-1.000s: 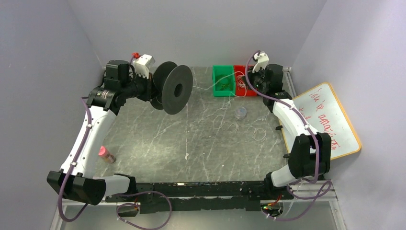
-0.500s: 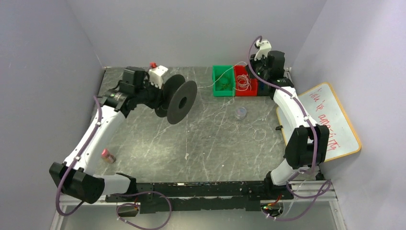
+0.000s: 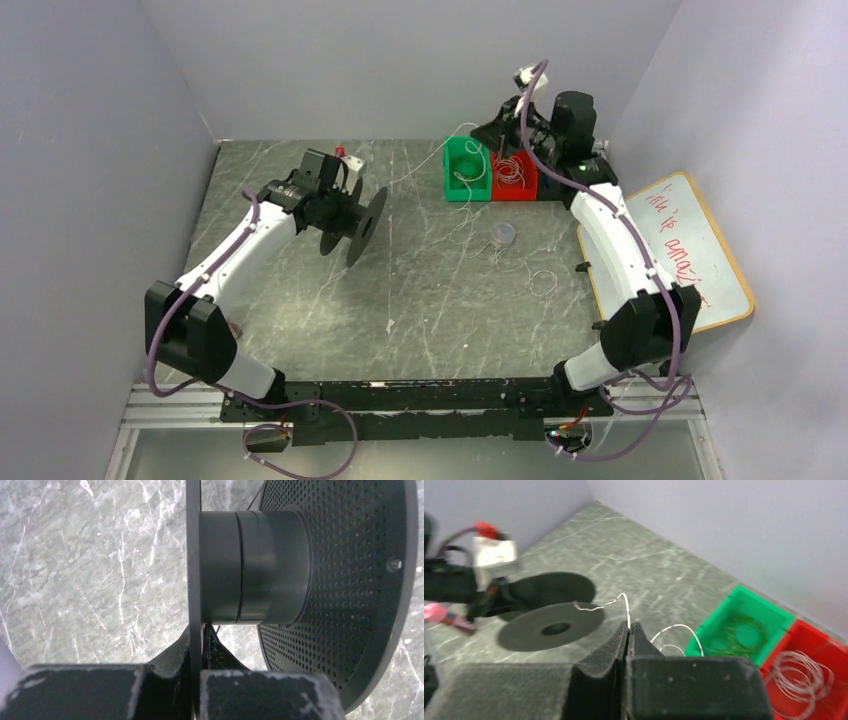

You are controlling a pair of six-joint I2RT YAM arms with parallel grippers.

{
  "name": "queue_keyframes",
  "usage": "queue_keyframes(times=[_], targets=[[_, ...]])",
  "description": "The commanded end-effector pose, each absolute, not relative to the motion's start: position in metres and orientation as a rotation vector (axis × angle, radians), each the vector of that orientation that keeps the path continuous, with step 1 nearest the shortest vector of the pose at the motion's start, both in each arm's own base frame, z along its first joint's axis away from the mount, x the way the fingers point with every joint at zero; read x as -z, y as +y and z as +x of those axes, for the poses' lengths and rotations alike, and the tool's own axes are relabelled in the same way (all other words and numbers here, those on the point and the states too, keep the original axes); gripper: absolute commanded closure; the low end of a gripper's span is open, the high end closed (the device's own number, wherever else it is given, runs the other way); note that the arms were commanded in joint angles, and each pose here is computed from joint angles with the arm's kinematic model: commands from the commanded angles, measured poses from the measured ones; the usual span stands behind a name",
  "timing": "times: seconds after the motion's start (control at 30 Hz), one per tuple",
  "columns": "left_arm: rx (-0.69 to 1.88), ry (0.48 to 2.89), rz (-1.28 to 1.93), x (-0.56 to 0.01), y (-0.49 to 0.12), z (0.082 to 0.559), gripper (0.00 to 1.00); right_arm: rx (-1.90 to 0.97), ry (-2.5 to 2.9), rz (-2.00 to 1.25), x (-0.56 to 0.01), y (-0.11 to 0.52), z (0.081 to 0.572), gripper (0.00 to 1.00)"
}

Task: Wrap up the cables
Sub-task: Wrap the cable around the cable reel.

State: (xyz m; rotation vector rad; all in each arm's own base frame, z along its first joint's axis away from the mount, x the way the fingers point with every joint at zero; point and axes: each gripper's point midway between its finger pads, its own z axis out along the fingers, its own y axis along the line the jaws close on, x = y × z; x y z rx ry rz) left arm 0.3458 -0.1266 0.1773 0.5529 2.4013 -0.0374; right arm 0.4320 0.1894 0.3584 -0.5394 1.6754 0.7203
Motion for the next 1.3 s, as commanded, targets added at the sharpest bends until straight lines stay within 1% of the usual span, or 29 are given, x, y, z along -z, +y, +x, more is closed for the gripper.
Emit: queue_keyframes(times=[0.0,0.13,0.33,0.5,0.77,1.07,1.27], targets=[[0.003,2.317,0.436,-0.197,-0.128,0.371,0.98,-0.888,1.495,-0.697,-0.402,0.234,0.376,1.00],[-0.001,2.333,0.459,-0.188,-0.134,0.370,0.97,-1.060,1.482,-0.736,-0.407,0.263,0.351,1.00],[-0.050,2.344,0.455,-0.181,-0.131,0.372,0.98,-1.289,1.440,-0.765,-0.427,0.278,0.329,1.00],[-0.086,2.352,0.389,-0.176,-0.126,0.376,0.98,-1.434,1.369,-0.890,-0.430,0.295,0.290,1.00],[-0.093,2.406,0.310,-0.174,-0.126,0.387,0.98,-1.503,1.351,-1.172,-0.372,0.337,0.233,1.00],[0.132,2.402,0.164,-0.202,-0.128,0.412,0.98,-1.539,1.266,-1.486,-0.316,0.352,0.172,1.00],[0.254,2.393,0.063,-0.213,-0.121,0.424,0.98,-1.522,1.242,-1.617,-0.282,0.362,0.150,1.00]])
